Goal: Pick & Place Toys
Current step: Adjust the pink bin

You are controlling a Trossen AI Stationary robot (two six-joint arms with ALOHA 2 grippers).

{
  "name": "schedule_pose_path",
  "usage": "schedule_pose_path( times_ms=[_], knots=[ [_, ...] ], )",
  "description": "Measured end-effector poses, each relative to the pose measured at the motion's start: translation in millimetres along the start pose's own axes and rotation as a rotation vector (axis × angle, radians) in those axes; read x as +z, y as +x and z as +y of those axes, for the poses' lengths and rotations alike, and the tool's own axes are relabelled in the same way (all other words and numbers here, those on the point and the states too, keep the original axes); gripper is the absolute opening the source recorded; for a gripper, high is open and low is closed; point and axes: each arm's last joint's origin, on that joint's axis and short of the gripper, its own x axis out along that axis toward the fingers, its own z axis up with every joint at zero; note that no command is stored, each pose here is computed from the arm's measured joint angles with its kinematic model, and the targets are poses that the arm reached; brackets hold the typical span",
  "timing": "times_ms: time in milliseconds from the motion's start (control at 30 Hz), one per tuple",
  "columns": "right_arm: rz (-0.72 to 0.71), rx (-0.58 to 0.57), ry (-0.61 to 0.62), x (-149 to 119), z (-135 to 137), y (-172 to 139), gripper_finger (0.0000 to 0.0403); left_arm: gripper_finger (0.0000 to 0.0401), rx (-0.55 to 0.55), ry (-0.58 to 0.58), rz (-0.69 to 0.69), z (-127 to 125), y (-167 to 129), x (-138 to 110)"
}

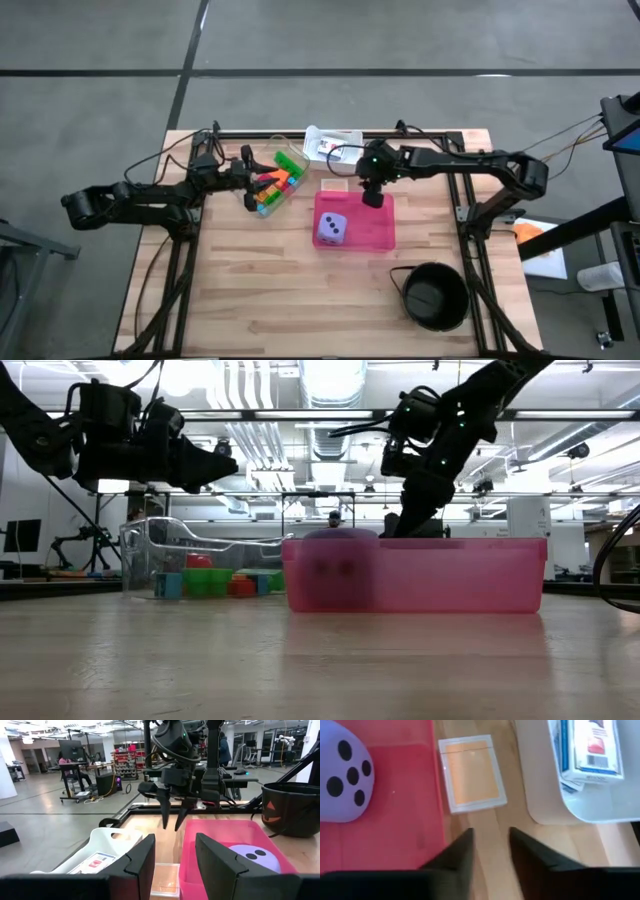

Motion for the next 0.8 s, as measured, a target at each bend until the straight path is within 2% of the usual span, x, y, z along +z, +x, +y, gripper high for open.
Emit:
schedule_pose_path(
  times_ms=[100,133,533,633,800],
  knots=[
    [0.002,0.002,-0.028,4,0,2,0.0044,0.0142,0.0,-0.001,0.003,0,0,0],
    [0.001,0.0,-0.034,5,0,3,0.0033,0.0142,0.0,-0.002,0.003,0,0,0],
    [0.101,0.028,-0.086,2,0,22,0.0018,0.0142,0.0,0.001,0.004,0,0,-1],
    [0.119,0.089,-0.089,2,2,24,0.0018,0.0142,0.0,0.001,0.004,0,0,-1],
    [0.105,0.27,-0.098,5,11,25,0.0018,0.0142,0.0,0.001,0.004,0,0,-1]
  ],
)
